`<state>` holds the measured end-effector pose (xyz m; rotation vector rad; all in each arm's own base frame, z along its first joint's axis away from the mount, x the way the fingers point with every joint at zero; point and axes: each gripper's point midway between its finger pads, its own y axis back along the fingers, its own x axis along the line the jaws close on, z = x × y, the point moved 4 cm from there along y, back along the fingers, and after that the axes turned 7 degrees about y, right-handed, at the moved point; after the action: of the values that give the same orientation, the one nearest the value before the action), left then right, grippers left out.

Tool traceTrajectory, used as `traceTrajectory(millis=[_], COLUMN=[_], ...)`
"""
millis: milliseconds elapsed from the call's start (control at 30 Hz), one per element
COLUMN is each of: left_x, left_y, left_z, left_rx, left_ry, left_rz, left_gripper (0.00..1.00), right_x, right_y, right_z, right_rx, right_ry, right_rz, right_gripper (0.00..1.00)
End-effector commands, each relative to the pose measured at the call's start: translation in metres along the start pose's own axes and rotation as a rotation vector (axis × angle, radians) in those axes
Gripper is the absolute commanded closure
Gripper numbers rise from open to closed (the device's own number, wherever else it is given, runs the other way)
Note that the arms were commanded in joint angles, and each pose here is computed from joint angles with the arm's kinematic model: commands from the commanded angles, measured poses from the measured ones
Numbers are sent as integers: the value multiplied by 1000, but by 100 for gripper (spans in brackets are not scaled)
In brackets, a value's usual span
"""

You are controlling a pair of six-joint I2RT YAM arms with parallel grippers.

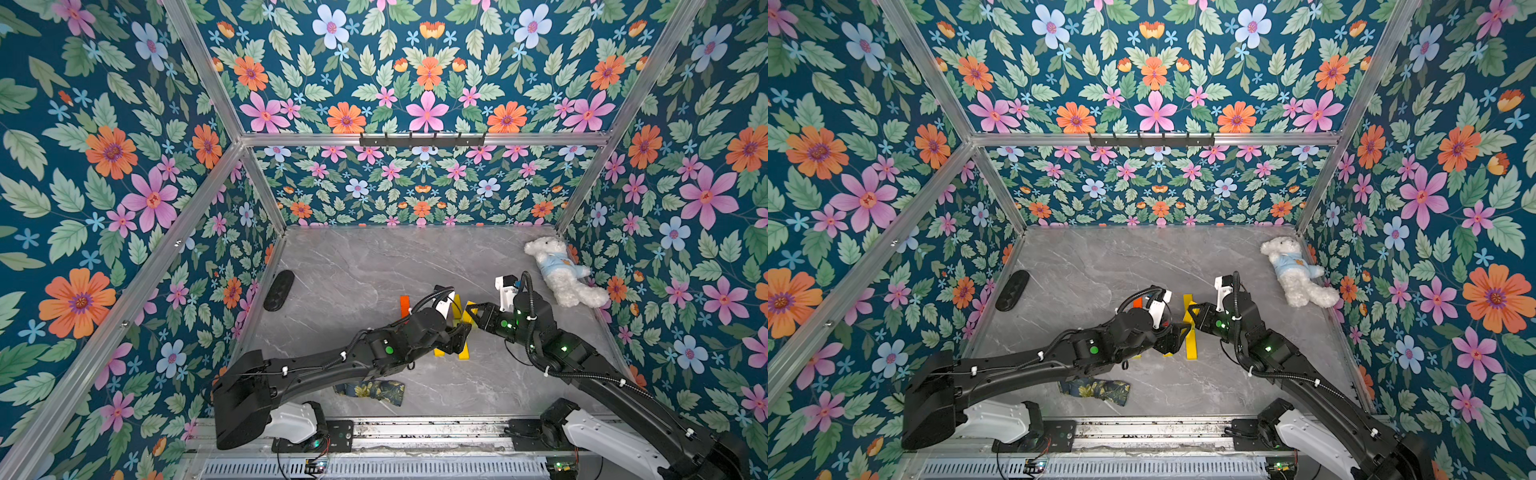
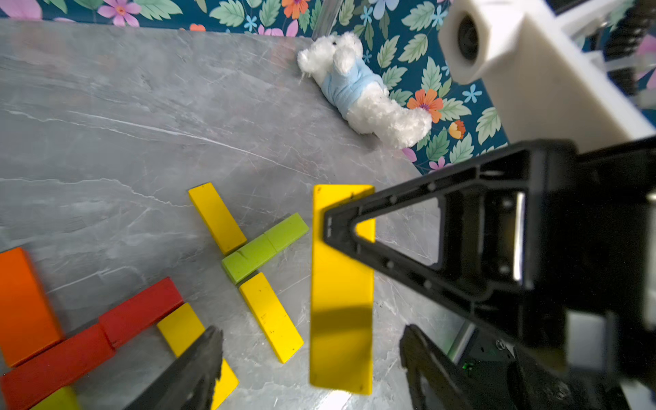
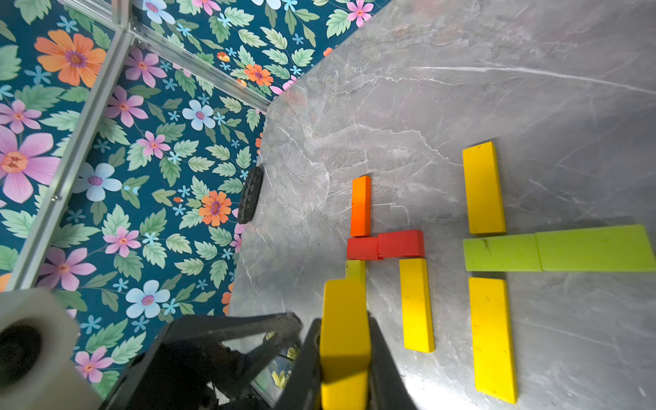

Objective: Assemble the letter h with building blocks
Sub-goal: Assemble the building block at the center of the board.

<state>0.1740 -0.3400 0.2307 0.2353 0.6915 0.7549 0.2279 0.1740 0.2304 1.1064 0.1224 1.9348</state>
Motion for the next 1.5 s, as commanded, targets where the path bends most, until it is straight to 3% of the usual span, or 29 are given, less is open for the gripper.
traceTrajectory(millis=[0,267,567,1267,1467], left_x=[8,35,44,53,54], left_y=[19,55,64,76,80], left_z=[9,5,2,2,3], left_rx=[-66,-118,-123,-137,-146], left_ry=[-3,-33,-38,-47,-48], left_rz=[20,68,85,97,93], left_gripper=[11,6,4,3,3], right_x=[-15,-65,-110,-151,-163], right_y=[5,9,-4,-44,-42], right_z=[-17,-39,-69,-77,-78], right_rx=[137,327,425,545,566], right_ry=[-2,-189,-179,-175,-197], right_rz=[-53,46,-146,-264,-368], right_gripper=[100,100,100,100,100])
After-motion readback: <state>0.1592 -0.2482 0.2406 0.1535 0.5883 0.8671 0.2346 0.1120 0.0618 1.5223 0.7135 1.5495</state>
